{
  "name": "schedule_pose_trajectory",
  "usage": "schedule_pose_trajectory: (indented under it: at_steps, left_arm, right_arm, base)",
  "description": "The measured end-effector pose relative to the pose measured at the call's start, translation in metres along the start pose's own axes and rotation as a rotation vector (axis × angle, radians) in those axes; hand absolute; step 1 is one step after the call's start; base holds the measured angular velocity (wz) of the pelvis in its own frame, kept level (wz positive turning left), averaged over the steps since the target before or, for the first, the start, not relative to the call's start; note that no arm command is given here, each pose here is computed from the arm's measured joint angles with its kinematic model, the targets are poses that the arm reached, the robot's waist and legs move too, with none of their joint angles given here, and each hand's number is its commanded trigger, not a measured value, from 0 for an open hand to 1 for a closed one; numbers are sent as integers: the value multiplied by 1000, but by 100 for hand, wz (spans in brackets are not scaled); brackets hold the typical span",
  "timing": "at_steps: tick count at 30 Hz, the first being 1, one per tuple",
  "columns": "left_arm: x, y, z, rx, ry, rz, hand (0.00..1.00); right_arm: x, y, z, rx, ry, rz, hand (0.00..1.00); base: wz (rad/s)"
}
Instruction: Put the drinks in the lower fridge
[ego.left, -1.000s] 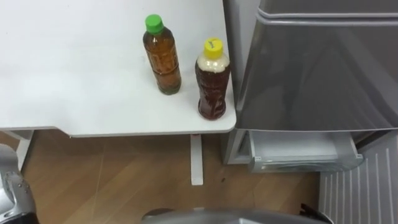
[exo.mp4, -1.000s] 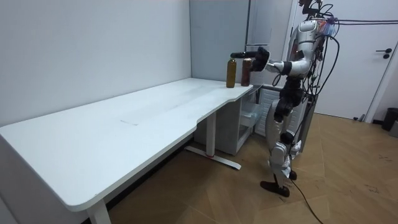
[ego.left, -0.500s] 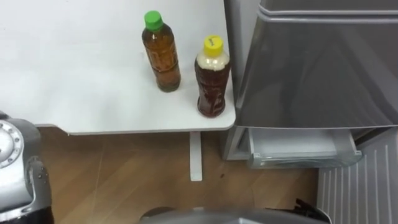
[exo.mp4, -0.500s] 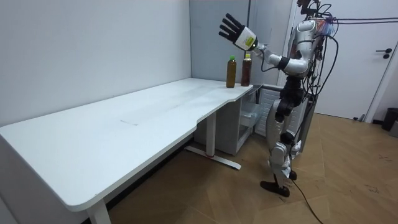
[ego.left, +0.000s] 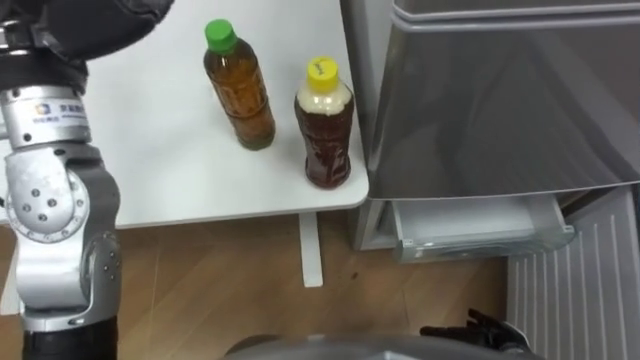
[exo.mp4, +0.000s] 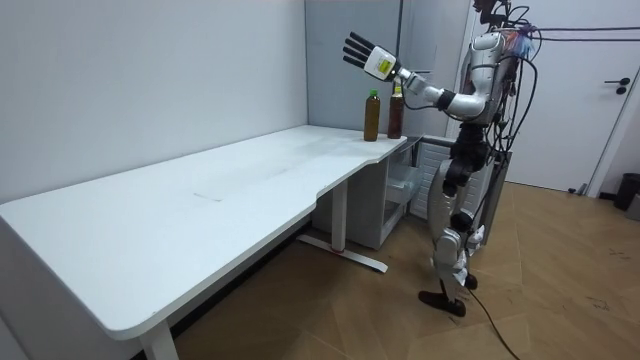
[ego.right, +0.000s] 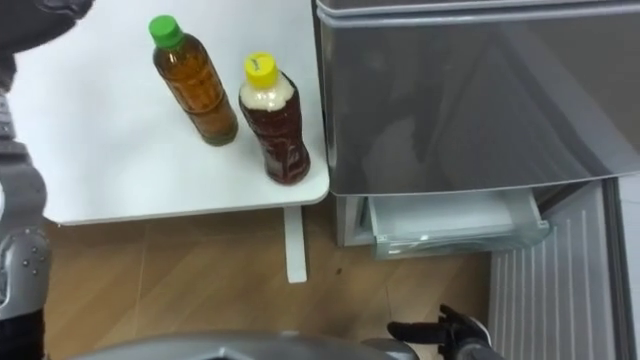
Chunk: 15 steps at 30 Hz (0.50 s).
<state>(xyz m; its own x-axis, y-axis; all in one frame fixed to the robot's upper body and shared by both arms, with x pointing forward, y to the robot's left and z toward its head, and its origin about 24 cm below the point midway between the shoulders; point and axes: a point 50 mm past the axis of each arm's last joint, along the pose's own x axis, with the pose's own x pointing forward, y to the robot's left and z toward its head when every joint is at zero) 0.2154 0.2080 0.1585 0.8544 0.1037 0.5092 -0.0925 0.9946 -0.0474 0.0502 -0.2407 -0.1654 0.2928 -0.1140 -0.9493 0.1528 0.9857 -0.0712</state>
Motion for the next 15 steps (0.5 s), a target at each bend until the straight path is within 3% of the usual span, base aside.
schedule_pose_trajectory:
  at_steps: [11,15]
  left_arm:
    - [4,-30,-2,-75,20,-298,0]
    - [4,-33,-4,-77,35,-349,0]
  right_arm:
    - [1,1,3,-2,-6,8,0]
    - [1,1,3,16,-5,3,0]
  base:
    - [-5]
    - [-5]
